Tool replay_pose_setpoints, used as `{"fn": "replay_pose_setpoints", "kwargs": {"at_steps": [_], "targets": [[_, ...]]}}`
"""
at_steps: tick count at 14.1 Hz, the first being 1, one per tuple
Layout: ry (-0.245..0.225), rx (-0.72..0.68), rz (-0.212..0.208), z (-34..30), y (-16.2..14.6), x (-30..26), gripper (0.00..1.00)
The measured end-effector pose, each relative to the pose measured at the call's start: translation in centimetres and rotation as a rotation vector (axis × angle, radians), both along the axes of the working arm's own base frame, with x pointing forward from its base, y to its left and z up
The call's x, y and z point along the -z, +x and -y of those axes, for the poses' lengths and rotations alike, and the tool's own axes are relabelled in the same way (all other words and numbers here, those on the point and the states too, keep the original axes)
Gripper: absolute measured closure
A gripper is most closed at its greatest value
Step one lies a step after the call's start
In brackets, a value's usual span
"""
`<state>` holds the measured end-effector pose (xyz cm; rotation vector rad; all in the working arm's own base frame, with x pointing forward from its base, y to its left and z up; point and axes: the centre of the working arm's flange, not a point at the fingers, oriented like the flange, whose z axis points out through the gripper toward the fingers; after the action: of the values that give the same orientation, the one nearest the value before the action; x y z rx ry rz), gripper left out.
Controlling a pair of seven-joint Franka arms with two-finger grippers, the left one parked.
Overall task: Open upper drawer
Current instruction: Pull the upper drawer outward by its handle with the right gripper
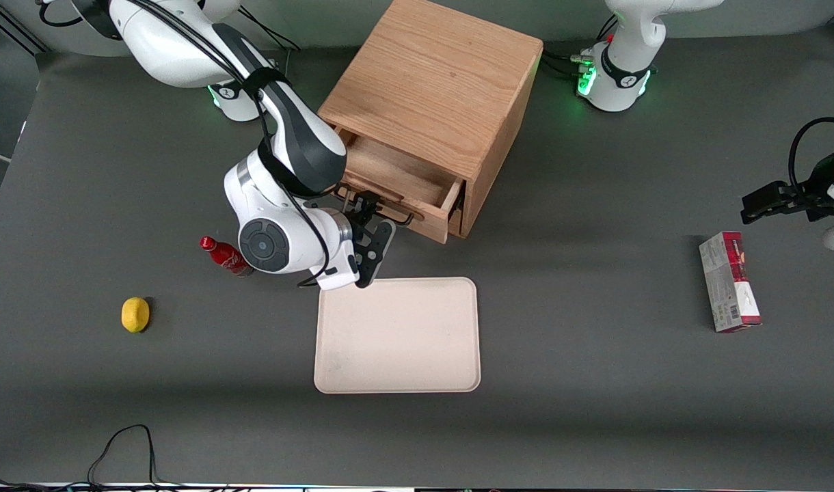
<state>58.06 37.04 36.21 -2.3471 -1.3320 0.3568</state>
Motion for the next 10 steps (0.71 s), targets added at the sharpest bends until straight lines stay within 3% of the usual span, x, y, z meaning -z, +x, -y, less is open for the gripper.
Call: {"fn": "replay_pose_setpoints", "kwargs": {"at_steps": [10], "targets": [[0.016, 0.025, 0.027, 1.9, 2.4, -0.3, 0.00]]}}
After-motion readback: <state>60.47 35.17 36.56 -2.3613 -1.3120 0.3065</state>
